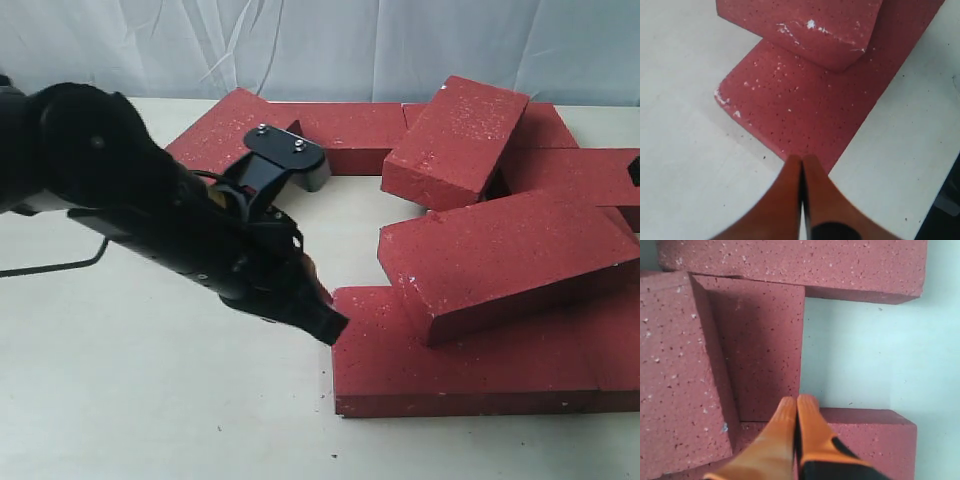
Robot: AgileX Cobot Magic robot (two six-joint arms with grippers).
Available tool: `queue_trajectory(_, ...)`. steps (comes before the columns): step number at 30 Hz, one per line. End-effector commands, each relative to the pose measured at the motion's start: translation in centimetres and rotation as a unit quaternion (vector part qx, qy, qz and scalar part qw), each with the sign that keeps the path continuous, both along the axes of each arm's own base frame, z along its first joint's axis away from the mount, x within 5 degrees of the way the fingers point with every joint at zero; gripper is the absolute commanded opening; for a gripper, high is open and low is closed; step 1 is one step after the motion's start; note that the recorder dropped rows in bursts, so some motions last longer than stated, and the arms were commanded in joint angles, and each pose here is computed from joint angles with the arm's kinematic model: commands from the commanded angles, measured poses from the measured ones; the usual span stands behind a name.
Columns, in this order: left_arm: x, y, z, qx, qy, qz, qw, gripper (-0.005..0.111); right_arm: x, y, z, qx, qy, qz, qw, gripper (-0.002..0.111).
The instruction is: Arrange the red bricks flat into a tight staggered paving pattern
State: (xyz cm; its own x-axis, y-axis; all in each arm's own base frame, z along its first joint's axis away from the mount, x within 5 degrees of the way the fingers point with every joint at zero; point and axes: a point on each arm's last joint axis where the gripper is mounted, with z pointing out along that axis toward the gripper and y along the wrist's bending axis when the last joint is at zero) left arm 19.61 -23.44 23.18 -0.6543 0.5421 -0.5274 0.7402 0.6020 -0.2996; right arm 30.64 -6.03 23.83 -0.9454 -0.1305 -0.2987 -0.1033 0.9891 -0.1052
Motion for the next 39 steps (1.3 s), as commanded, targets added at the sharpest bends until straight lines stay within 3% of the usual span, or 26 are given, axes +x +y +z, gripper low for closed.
queue_trajectory(1, 0.8, -2.1, -0.6, -0.007, 0.004, 0.000, 1.000, 0.000, 0.3, -0.4, -0.6, -0.007, 0.008, 0.004, 1.000, -0.001)
queue_trajectory(12, 2.7, -4.9, -2.4, -0.007, 0.032, 0.006, 0.999, 0.000, 1.0, -0.4, -1.9, -0.008, 0.015, 0.026, 1.000, -0.001)
queue_trajectory(24, 3.3, -5.5, -4.6, 0.011, 0.047, 0.009, 0.999, 0.000, 1.7, -0.6, -3.6, -0.008, 0.032, 0.039, 0.999, -0.001)
queue_trajectory(39, 4.7, -6.8, -5.4, -0.006, 0.044, 0.034, 0.998, 0.000, 1.9, 0.3, -4.1, 0.036, 0.034, 0.051, 0.997, -0.001)
